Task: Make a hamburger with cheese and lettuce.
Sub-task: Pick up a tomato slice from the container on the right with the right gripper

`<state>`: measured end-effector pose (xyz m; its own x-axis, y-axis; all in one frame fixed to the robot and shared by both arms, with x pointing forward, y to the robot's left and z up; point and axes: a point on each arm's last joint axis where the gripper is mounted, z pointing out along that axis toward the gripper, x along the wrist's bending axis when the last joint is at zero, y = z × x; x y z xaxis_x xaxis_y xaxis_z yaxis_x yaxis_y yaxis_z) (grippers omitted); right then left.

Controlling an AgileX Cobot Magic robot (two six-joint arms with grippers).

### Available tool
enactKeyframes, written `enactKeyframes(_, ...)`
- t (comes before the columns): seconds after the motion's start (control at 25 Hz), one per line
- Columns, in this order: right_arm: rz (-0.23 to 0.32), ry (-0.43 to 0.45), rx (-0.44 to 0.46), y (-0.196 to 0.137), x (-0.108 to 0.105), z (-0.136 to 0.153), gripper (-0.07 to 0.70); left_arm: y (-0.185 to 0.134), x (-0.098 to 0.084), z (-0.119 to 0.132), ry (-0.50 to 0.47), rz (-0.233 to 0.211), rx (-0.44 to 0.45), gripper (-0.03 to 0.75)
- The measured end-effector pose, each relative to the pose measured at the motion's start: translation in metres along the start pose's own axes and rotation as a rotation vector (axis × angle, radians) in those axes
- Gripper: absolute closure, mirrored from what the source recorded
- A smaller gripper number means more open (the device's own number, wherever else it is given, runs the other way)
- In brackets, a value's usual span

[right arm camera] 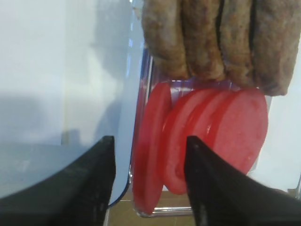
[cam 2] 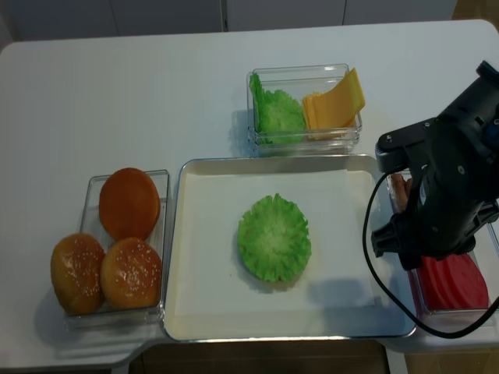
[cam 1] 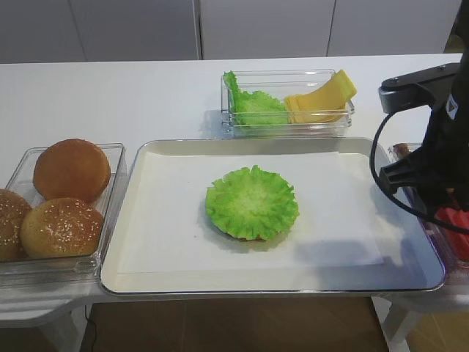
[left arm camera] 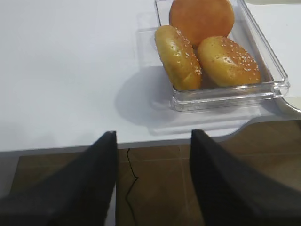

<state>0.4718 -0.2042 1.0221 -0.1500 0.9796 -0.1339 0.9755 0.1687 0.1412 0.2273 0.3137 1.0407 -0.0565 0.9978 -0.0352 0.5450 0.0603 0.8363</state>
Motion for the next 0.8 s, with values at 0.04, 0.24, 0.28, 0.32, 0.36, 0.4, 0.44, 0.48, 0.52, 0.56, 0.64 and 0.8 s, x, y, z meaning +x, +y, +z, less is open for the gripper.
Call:
enactKeyframes(0.04,0.000,0.000,0.000,0.0000,0.0000,0.0000,0.279,0.0000,0.0000,0.0000,0.000,0.000,0.000,0.346)
enactKeyframes(0.24,-0.001,0.000,0.000,0.0000,0.0000,0.0000,0.340,0.0000,0.0000,0.0000,0.000,0.000,0.000,0.346)
enactKeyframes(0.28,-0.001,0.000,0.000,0.0000,0.0000,0.0000,0.350,0.0000,0.0000,0.0000,0.000,0.000,0.000,0.346)
enactKeyframes(0.32,-0.001,0.002,0.001,-0.0001,0.0001,0.0000,0.357,0.0000,0.0000,0.0000,0.000,0.000,0.000,0.346)
enactKeyframes(0.36,-0.001,0.002,0.001,-0.0001,0.0001,0.0000,0.362,0.0000,0.0000,0.0000,0.000,0.000,0.000,0.346)
enactKeyframes(0.4,-0.001,0.002,0.001,-0.0001,0.0001,0.0000,0.365,0.0000,0.0000,0.0000,0.000,0.000,0.000,0.346)
enactKeyframes(0.44,-0.001,0.002,0.001,-0.0001,0.0001,0.0000,0.367,0.0000,0.0000,0.0000,0.000,0.000,0.000,0.347)
enactKeyframes(0.48,-0.001,0.002,0.001,-0.0001,0.0001,0.0000,0.367,0.0000,0.0000,0.0000,0.000,0.000,0.000,0.346)
enactKeyframes(0.52,-0.008,0.003,0.001,-0.0001,0.0003,0.0000,0.368,0.0000,0.0000,0.0000,0.000,0.000,0.000,0.346)
enactKeyframes(0.56,-0.014,0.003,0.001,-0.0001,0.0003,0.0000,0.368,0.0000,0.0000,0.0000,0.000,0.000,0.000,0.346)
enactKeyframes(0.64,-0.018,0.003,0.006,-0.0001,0.0005,0.0006,0.370,0.0000,0.0000,0.0000,0.000,0.000,0.000,0.346)
enactKeyframes(0.8,-0.021,0.003,0.008,0.0001,0.0007,0.0012,0.391,0.0000,0.0000,0.0000,0.000,0.000,0.000,0.346)
